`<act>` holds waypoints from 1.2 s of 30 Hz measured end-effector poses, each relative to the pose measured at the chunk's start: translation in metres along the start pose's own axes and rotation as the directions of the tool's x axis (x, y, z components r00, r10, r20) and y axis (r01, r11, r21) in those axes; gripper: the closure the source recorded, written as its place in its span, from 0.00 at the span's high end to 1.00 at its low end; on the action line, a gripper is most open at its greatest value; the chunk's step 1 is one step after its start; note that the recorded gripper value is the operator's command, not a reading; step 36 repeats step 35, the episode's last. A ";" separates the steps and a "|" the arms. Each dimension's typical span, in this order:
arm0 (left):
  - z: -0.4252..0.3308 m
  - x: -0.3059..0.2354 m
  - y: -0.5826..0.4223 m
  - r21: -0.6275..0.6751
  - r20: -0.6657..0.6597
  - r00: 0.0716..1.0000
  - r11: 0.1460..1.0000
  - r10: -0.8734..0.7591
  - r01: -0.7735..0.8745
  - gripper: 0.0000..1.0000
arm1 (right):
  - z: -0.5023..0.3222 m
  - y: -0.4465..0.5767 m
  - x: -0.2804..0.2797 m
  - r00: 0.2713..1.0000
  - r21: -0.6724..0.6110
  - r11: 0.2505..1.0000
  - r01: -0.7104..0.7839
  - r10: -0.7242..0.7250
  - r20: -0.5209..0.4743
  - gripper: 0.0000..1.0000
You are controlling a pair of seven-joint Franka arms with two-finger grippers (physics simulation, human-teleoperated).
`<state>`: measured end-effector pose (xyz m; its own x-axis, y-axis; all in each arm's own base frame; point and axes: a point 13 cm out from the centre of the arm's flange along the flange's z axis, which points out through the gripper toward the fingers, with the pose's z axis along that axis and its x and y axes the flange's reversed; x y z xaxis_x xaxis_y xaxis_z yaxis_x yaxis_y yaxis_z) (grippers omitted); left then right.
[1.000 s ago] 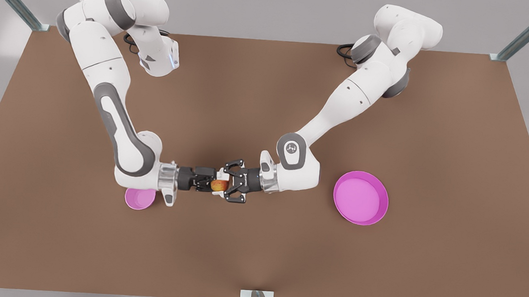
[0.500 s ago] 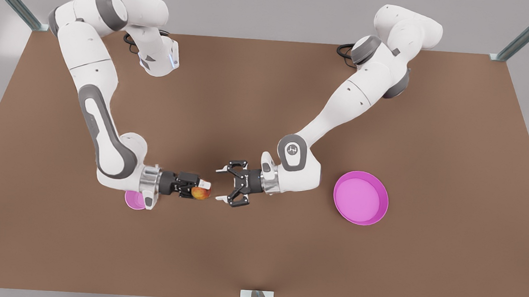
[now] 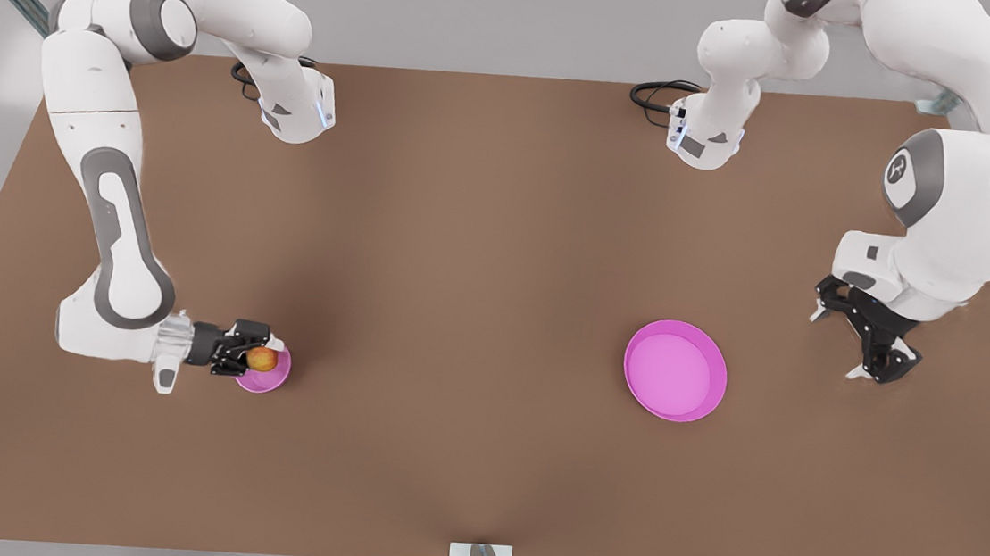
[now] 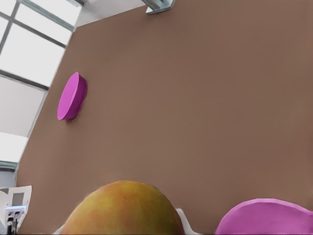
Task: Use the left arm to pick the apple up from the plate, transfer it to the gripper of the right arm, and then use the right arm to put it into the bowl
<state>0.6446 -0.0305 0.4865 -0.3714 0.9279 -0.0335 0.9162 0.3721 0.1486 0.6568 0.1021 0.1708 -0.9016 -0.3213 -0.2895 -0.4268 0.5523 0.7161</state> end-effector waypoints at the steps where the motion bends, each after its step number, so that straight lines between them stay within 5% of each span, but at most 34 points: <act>1: -0.006 0.020 -0.008 0.011 -0.015 0.997 0.997 -0.079 0.080 1.00 | -0.002 -0.005 0.004 1.000 0.020 1.000 0.015 -0.014 -0.021 0.58; 3: -0.011 0.036 -0.011 0.020 -0.036 0.977 0.978 -0.208 0.209 1.00 | -0.007 -0.016 0.012 0.998 0.060 0.997 0.040 -0.036 -0.059 0.61; 4: -0.011 0.028 -0.017 0.027 -0.044 0.968 0.968 -0.249 0.250 1.00 | -0.009 -0.022 0.016 0.996 0.080 0.995 0.053 -0.047 -0.079 0.69; 5: -0.011 0.009 -0.029 0.034 -0.054 0.962 0.962 -0.268 0.270 1.00 | -0.011 -0.027 0.019 0.994 0.098 0.993 0.066 -0.056 -0.098 0.89; 6: -0.010 -0.016 -0.046 0.042 -0.064 0.960 0.961 -0.272 0.274 1.00 | -0.012 -0.031 0.022 0.991 0.113 0.991 0.078 -0.065 -0.114 0.94; 11: -0.007 -0.046 -0.074 0.050 -0.110 0.898 0.900 -0.425 0.432 1.00 | -0.047 -0.046 0.006 0.979 0.224 0.960 0.166 -0.133 -0.155 0.94; 13: -0.006 -0.025 -0.065 0.048 -0.122 0.840 0.842 -0.528 0.537 1.00 | -0.110 -0.019 -0.050 0.957 0.326 0.903 0.279 -0.232 -0.175 0.94; 17: 0.003 -0.018 -0.050 0.034 -0.140 0.744 0.748 -0.653 0.663 1.00 | -0.168 0.203 -0.119 0.825 0.507 0.658 0.556 -0.364 -0.432 1.00; 19: 0.012 -0.021 -0.036 0.027 -0.142 0.697 0.702 -0.702 0.712 1.00 | -0.210 0.250 -0.090 0.848 0.614 0.597 0.516 -0.251 -0.468 1.00; 24: 0.021 -0.015 -0.022 0.015 -0.150 0.588 0.593 -0.795 0.805 1.00 | -0.261 0.206 -0.035 0.940 0.721 0.658 0.216 0.060 -0.336 1.00; 36: 0.020 -0.023 -0.025 0.025 -0.148 0.448 0.450 -0.882 0.893 1.00 | -0.248 0.201 -0.014 0.936 0.740 0.669 -0.067 0.298 -0.186 1.00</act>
